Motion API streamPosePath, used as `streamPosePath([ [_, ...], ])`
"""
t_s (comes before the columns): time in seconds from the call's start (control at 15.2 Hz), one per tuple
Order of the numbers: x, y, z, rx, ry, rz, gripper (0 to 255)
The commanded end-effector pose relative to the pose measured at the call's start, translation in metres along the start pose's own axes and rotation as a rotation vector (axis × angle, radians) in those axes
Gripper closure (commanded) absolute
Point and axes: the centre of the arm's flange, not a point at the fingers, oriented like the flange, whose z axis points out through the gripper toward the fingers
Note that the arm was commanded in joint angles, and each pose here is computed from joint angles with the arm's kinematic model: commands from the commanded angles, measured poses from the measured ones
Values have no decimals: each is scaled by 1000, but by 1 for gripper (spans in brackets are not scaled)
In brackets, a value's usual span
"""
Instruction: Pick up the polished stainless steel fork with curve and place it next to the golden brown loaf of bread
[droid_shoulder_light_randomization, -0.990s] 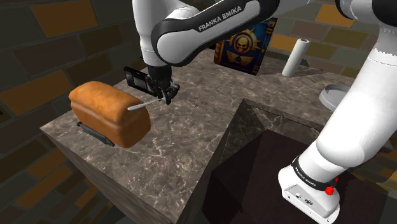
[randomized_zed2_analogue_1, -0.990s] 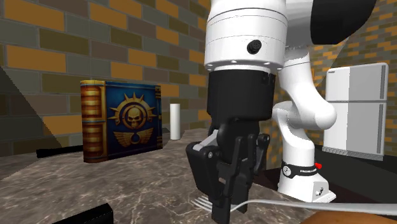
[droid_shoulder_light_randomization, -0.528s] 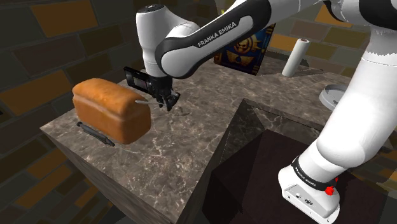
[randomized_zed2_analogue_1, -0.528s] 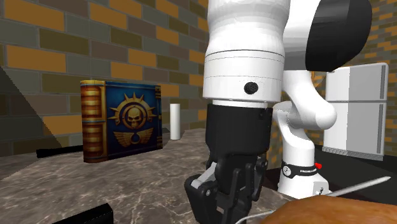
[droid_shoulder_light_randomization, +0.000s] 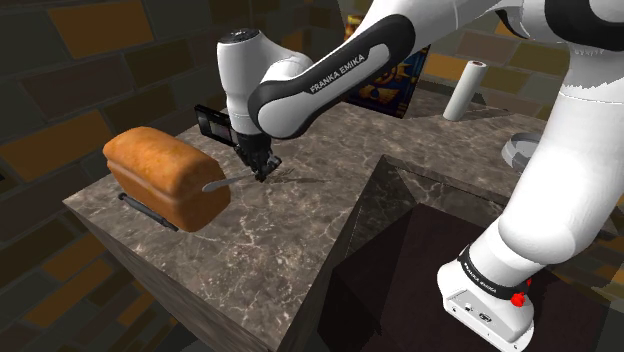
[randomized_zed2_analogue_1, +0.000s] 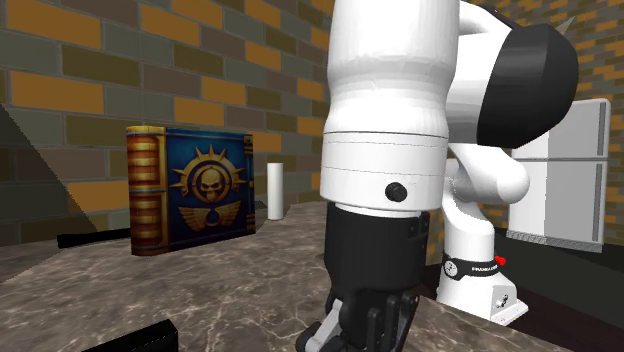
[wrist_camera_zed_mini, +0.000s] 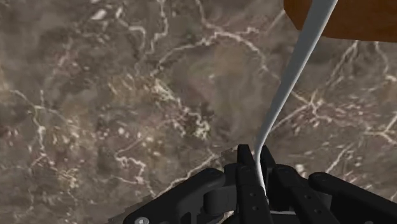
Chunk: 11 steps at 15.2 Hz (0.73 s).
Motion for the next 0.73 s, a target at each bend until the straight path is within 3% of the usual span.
streamPosePath([
  [0.0,0,0,1,0,0,1,255],
  [0.2,0,0,1,0,0,1,255],
  [0.26,0,0,1,0,0,1,0],
  [0.59,0,0,1,0,0,1,0],
  [0.66,0,0,-12,0,0,1,0],
])
